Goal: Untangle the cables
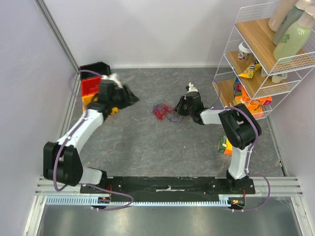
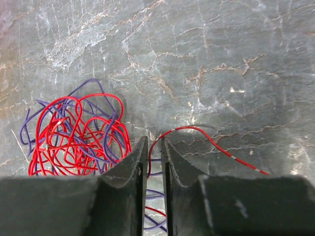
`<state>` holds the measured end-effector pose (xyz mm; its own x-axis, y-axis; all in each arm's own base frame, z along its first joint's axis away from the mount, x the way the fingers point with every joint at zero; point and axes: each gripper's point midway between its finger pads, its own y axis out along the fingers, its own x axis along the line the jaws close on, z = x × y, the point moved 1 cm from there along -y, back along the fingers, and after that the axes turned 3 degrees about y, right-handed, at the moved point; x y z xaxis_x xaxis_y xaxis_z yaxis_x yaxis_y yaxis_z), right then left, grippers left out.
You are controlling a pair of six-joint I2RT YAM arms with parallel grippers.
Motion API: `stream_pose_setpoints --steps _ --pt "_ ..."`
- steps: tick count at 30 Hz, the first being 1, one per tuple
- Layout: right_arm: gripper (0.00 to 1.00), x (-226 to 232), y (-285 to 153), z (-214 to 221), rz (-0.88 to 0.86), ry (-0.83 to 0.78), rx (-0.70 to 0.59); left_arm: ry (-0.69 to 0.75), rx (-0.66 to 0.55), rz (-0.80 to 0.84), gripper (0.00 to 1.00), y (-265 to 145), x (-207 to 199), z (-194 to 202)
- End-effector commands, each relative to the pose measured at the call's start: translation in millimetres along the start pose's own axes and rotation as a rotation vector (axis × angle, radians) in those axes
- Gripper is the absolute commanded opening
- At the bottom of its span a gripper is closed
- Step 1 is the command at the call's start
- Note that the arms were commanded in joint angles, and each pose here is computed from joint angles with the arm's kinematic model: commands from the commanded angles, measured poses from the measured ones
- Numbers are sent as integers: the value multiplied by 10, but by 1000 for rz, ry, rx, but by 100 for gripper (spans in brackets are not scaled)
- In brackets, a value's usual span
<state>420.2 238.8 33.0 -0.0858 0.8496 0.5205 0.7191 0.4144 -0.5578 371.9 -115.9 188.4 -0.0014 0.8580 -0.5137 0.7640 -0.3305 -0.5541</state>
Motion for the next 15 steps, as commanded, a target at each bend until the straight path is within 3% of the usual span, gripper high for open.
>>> stream_pose_setpoints --steps 1,3,5,9,13,15 --pt "18 130 9 49 -53 -27 18 188 116 243 55 317 -770 570" --pt "14 144 -31 41 -60 -32 8 199 176 239 49 483 -852 774" --pt "11 144 -61 38 -64 -34 -1 204 226 254 49 590 -917 962" --pt "5 161 -54 35 -72 -34 1 254 265 277 57 670 -1049 1255" --pt "4 191 -33 53 -86 -32 13 285 264 239 58 758 -1064 1363" --pt "4 185 -34 62 -84 -31 16 284 270 238 45 818 -1094 1383"
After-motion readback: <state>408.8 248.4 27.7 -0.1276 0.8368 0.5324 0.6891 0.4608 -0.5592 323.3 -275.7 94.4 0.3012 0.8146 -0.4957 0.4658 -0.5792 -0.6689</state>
